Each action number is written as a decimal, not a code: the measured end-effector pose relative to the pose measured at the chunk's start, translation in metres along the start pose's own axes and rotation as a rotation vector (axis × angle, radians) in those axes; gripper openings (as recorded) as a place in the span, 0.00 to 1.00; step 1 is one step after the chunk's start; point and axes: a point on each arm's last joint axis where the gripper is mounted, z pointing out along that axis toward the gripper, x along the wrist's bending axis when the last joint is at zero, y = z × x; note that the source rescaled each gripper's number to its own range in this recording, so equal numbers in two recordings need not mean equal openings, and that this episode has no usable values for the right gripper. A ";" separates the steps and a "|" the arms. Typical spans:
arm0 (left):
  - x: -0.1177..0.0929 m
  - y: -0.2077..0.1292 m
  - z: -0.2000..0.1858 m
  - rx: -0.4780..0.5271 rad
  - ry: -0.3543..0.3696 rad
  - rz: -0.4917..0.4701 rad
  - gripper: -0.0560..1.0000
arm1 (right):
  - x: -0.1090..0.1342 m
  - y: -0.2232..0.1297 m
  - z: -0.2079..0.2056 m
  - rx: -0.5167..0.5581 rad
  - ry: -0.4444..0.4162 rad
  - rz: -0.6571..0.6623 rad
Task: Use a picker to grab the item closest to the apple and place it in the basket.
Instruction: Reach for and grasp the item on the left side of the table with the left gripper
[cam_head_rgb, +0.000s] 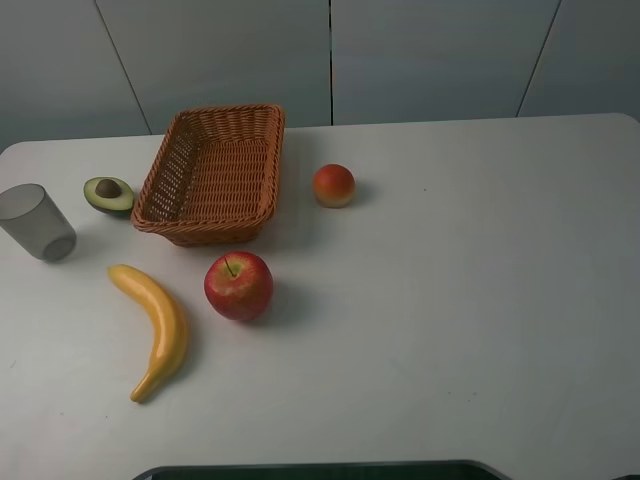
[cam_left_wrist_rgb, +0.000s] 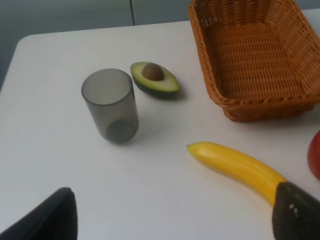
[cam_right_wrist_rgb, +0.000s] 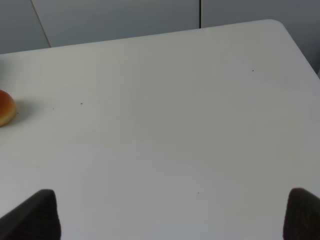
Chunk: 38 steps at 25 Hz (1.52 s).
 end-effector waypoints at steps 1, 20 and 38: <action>0.001 0.006 0.002 0.003 0.010 0.008 1.00 | 0.000 0.000 0.000 0.000 0.000 0.000; -0.026 0.063 0.128 0.480 -0.099 -0.105 1.00 | 0.000 0.000 0.000 0.000 0.000 0.000; -0.082 -0.007 0.259 0.957 -0.013 -0.437 1.00 | 0.000 0.000 0.000 0.000 0.000 0.000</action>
